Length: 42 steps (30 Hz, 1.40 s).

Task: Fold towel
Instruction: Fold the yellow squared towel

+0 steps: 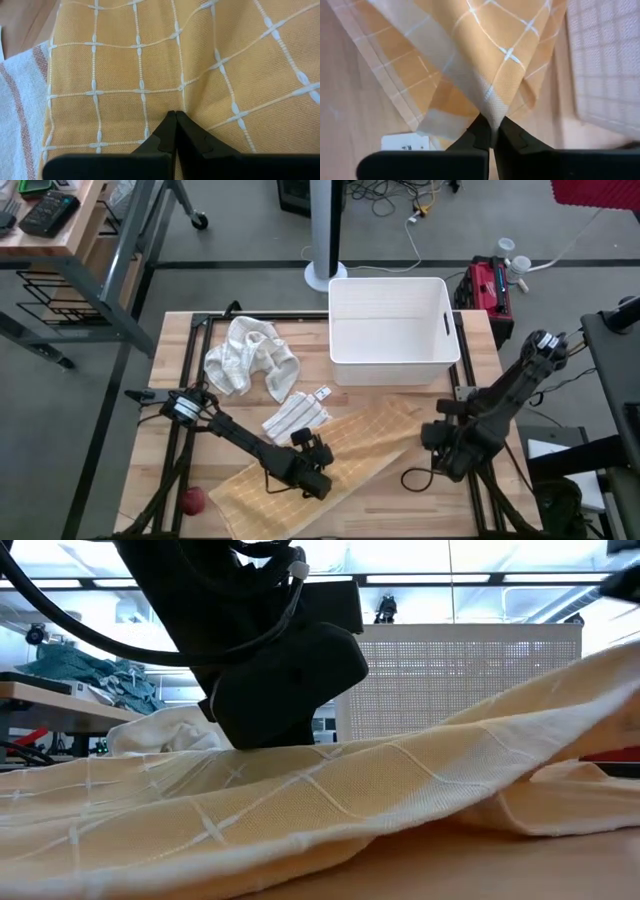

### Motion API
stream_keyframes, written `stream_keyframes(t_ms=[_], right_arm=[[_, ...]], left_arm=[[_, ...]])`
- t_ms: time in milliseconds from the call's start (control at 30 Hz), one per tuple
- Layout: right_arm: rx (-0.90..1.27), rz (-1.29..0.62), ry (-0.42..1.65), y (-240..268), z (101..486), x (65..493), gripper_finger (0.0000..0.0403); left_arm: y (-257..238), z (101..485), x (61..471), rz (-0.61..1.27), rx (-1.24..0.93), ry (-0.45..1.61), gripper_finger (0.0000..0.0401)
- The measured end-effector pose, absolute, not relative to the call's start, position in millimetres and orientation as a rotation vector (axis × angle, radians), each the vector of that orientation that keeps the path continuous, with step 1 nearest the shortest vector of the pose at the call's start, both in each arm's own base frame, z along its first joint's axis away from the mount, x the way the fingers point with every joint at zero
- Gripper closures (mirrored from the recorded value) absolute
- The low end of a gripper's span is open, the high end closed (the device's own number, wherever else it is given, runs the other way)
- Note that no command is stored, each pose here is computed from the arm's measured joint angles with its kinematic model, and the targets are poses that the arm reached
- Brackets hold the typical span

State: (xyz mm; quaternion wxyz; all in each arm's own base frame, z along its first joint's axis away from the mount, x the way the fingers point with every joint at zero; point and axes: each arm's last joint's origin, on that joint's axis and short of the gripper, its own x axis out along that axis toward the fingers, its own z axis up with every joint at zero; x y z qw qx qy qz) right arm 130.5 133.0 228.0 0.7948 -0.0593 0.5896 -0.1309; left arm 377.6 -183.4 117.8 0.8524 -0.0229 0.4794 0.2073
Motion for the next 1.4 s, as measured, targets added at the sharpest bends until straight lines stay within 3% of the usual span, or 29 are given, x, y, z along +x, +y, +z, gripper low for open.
stream_keyframes(t_ms=[300,600,767,967,1100,1267,1400], right_arm=[[-0.458,-0.326,1.472,143,255,150,0.0402],[-0.608,-0.277,1.557,166,237,186,0.0403],[-0.661,-0.266,1.593,184,207,195,0.0403],[-0.600,-0.077,1.495,212,176,213,0.0403],[-0.526,-0.023,1.310,225,175,227,0.0400],[-0.437,0.084,1.059,237,195,242,0.0367],[-0.406,0.085,1.035,232,203,245,0.0329]], left_arm=[[-184,118,378,0.431,-0.054,1.011,0.0401],[-184,118,378,0.431,-0.064,1.011,0.0401],[-184,117,377,0.433,-0.065,1.011,0.0401],[-183,117,377,0.436,-0.075,1.011,0.0401],[-183,117,377,0.438,-0.074,1.010,0.0401],[-183,117,378,0.447,-0.065,0.998,0.0401],[-183,117,378,0.448,-0.065,0.997,0.0401]])
